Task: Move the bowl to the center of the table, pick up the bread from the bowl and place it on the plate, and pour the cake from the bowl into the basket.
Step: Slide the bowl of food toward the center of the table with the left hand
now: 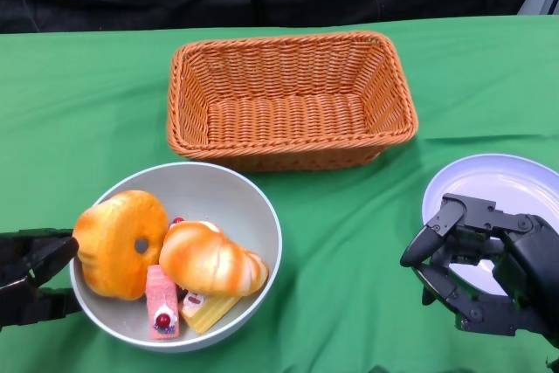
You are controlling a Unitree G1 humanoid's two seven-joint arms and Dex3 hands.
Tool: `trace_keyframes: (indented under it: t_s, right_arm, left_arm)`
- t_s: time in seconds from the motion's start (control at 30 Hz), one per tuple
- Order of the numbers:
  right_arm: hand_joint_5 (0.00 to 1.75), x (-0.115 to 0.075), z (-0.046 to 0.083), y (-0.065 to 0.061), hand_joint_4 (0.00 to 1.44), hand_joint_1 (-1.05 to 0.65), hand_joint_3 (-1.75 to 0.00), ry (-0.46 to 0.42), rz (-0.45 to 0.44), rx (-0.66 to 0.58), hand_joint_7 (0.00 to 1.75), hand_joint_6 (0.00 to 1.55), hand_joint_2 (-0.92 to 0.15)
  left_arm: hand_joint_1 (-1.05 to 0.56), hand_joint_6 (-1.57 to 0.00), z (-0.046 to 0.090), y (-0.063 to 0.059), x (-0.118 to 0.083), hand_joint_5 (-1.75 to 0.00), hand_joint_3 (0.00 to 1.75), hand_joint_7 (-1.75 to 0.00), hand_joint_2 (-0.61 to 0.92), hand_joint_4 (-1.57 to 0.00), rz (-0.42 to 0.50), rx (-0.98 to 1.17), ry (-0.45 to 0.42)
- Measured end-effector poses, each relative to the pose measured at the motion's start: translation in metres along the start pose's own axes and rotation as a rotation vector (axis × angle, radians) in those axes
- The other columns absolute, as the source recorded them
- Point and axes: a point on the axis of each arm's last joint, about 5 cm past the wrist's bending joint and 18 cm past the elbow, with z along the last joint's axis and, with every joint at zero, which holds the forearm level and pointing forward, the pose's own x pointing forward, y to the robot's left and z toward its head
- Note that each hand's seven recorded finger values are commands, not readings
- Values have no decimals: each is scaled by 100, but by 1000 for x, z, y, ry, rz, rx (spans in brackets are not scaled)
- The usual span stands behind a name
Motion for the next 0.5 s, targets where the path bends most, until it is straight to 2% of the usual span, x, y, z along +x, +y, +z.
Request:
trace_keyframes:
  t_s: [0.13, 0.23, 0.3, 0.5]
  right_arm:
    - [144, 0, 0, 0, 86, -18, -78, -1, 1, 1, 119, 77, -62]
    - [144, 4, 1, 4, 86, -18, -77, -14, 11, 8, 120, 77, -63]
    - [144, 6, 1, 5, 86, -18, -77, -20, 13, 10, 120, 76, -63]
    - [144, 6, 1, 5, 85, -18, -76, -19, 12, 10, 121, 76, -63]
  left_arm:
    - [-70, -8, 2, -4, 1, -5, 60, 0, 92, -28, -24, 0, 1]
    - [-70, -8, 5, -16, 10, -5, 61, 0, 92, -29, -138, 4, -8]
    - [-70, -8, 4, -21, 15, -5, 61, 0, 92, -29, -183, 0, -8]
    - [-70, -8, 4, -21, 15, -5, 62, 0, 92, -29, -185, 0, -5]
